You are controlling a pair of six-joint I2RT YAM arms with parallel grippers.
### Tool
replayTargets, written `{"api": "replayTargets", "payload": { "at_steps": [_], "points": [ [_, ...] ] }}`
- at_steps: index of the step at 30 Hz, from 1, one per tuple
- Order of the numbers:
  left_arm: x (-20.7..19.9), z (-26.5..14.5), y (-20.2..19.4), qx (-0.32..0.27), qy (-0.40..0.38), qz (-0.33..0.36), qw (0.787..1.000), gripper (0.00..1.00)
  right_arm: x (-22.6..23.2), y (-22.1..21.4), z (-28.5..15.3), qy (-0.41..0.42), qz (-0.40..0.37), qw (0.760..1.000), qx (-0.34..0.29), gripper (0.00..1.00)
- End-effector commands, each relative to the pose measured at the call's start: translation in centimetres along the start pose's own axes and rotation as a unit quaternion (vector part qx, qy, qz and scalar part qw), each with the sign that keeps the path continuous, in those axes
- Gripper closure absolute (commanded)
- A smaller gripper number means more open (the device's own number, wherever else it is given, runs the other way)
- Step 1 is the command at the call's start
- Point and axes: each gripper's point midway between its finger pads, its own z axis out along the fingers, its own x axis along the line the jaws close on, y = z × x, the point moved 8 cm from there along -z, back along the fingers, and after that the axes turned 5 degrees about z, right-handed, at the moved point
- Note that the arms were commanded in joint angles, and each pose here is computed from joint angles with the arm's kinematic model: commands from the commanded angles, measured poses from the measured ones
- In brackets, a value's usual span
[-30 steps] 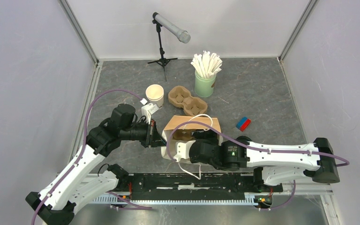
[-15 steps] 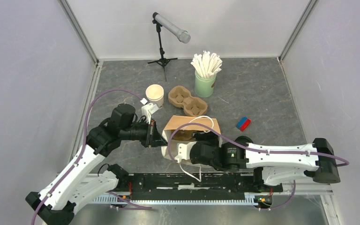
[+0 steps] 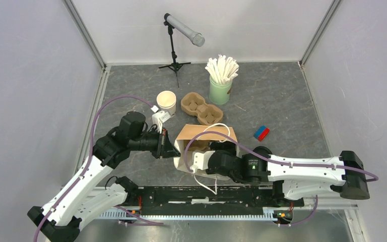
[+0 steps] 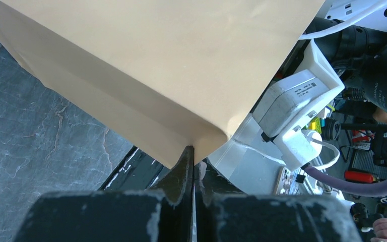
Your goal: Pack the takeout coffee
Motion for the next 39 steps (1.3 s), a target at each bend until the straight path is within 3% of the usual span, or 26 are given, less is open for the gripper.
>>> {"api": "replayTargets", "payload": {
  "at_steps": [1,39],
  "points": [
    [-1.1,-0.7,1.0,-0.019,-0.027,0.036,0.999,0.98,0.4,-1.8,0.8,0.010,-0.003,1.000,0.029,0.49],
    [-0.3,-0.1,0.3,-0.015,-0.024,0.047,0.998,0.98,-1.7,1.0,-0.5,0.025,0.021,0.999,-0.007,0.52]
  ]
}}
